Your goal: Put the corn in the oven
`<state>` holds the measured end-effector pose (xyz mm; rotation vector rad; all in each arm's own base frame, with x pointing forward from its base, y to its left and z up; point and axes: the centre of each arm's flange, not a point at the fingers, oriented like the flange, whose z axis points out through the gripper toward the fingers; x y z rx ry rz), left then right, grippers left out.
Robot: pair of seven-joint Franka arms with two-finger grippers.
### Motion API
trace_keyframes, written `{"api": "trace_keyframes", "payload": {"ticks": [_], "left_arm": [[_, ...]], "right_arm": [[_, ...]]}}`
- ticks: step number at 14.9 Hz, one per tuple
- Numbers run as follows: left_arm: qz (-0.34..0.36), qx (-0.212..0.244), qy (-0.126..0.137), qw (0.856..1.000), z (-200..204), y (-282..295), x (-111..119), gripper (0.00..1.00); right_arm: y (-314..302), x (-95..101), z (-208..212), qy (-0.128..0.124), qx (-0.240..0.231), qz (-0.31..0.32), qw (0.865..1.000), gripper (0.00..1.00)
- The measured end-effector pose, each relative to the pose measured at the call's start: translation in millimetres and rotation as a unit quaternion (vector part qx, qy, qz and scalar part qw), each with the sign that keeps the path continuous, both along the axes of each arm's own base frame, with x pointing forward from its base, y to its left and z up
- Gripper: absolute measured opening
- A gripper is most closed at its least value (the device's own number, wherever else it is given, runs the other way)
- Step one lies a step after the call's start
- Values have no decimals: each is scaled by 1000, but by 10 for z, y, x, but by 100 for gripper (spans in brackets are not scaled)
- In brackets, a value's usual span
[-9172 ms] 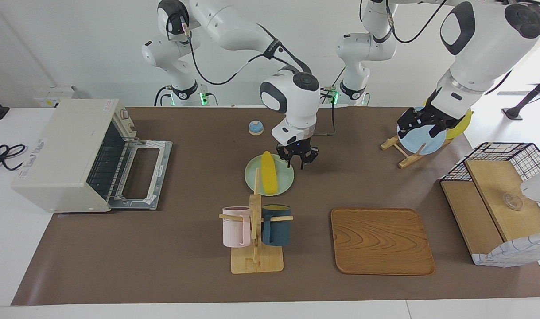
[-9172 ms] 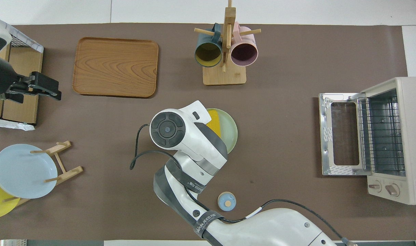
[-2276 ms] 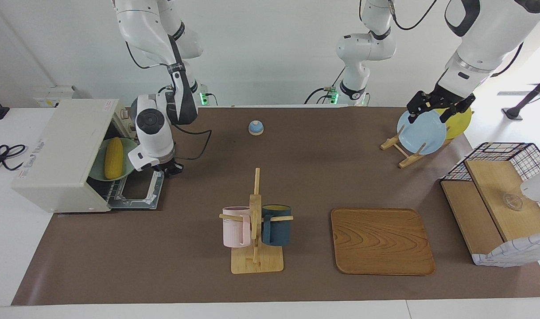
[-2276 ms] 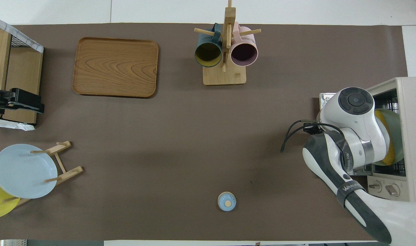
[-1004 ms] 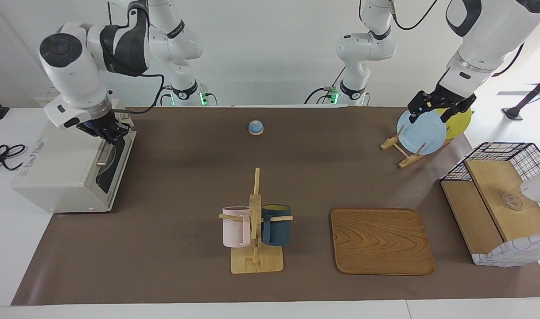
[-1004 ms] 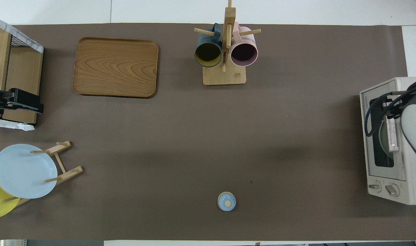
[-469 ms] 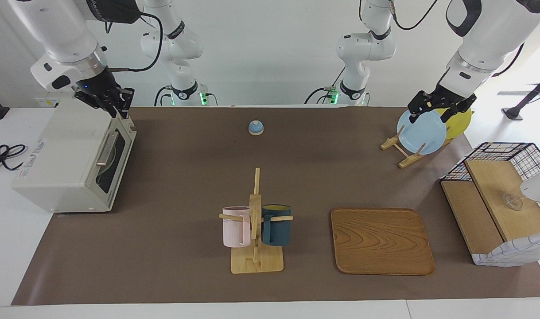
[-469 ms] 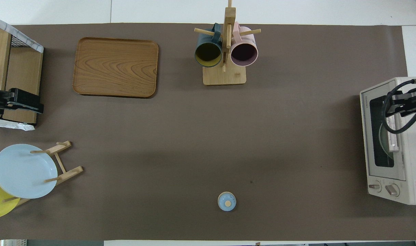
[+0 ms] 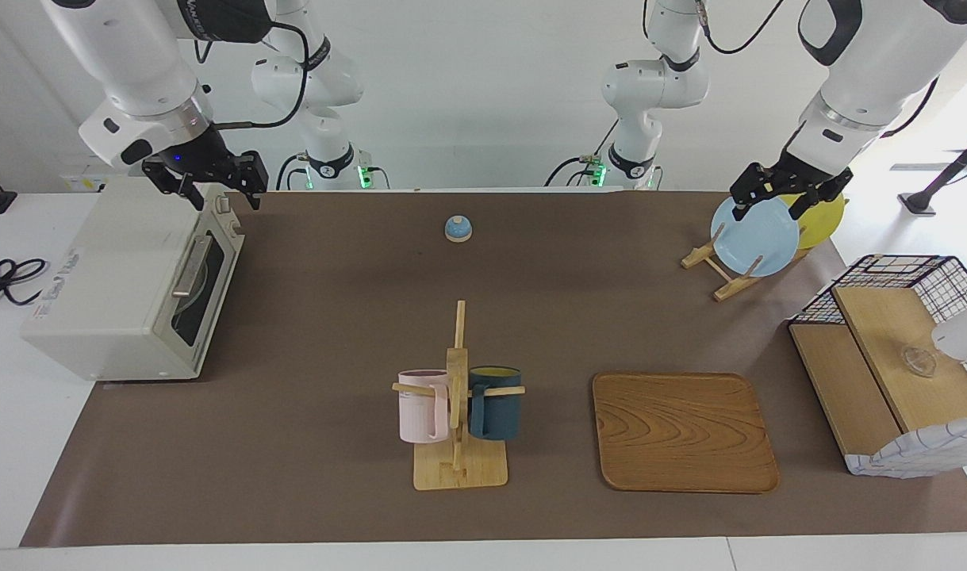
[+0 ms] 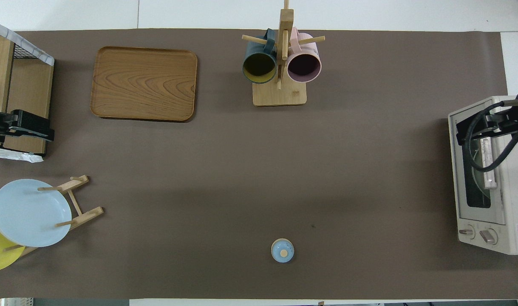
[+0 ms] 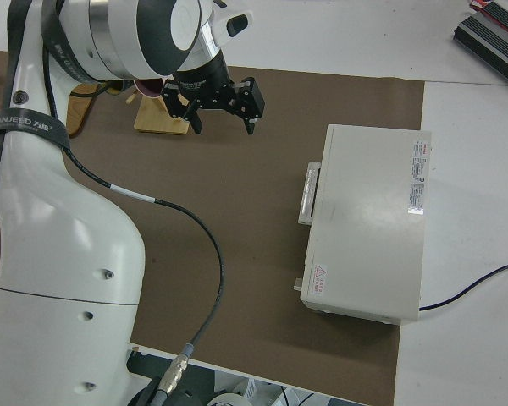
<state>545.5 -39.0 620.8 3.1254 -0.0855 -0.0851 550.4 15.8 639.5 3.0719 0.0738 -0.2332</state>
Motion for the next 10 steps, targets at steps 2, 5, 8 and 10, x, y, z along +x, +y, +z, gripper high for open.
{"api": "trace_keyframes", "payload": {"ticks": [2, 5, 8, 10], "left_arm": [[0, 0, 0, 1000, 0, 0, 0, 100], [0, 0, 0, 1000, 0, 0, 0, 100], [0, 0, 0, 1000, 0, 0, 0, 100], [0, 0, 0, 1000, 0, 0, 0, 100]], "right_arm": [[29, -55, 72, -5, 0, 3, 1000, 100], [33, -176, 135, -5, -1, 3, 1000, 100], [24, -222, 147, -12, -2, 2, 1000, 100], [-3, -221, 150, -13, -2, 0, 1000, 100]]}}
